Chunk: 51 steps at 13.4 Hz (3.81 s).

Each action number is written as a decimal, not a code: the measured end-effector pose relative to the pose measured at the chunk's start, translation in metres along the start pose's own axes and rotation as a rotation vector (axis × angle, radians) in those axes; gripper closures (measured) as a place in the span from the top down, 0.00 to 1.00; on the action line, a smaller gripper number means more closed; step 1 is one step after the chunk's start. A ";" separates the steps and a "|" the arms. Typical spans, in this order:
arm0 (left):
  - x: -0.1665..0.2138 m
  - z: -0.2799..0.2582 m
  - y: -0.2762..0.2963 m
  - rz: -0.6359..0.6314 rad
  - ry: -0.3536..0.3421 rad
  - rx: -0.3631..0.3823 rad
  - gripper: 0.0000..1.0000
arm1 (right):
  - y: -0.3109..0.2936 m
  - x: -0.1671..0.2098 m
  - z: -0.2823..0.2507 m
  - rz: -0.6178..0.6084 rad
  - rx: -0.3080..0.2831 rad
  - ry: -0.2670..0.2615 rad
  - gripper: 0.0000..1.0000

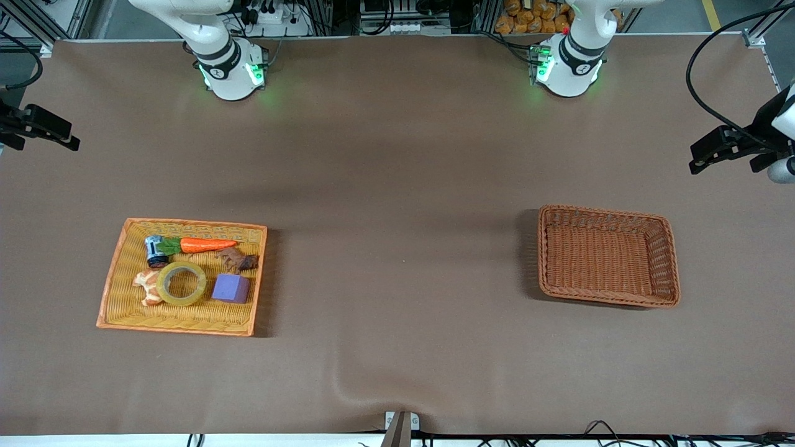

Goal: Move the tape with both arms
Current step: 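Move the right gripper toward the tape roll in the orange tray, then lower the right gripper onto the yellow tape roll and grasp it, then lift the tape roll and set it on the table mid-way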

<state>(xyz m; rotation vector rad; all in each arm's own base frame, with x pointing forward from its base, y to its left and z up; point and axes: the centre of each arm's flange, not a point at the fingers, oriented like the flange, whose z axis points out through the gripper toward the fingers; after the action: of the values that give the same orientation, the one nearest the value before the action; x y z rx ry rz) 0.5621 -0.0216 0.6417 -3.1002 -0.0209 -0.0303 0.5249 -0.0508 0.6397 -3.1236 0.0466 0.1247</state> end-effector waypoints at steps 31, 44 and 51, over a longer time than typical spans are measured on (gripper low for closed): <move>0.004 0.015 0.012 0.022 -0.037 -0.002 1.00 | -0.071 0.142 0.406 -0.365 -0.077 -0.015 1.00; 0.004 0.016 0.020 0.035 -0.041 -0.003 1.00 | -0.078 0.159 0.395 -0.458 -0.082 -0.061 0.25; 0.004 0.016 0.017 0.030 -0.042 -0.003 1.00 | -0.136 0.178 0.260 -0.463 -0.089 -0.076 0.22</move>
<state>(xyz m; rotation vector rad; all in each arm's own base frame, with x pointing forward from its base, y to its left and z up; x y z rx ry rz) 0.5665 -0.0375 0.6251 -3.1030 0.0240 0.0365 0.6861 0.0842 0.3684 -3.1102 -0.6919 0.2403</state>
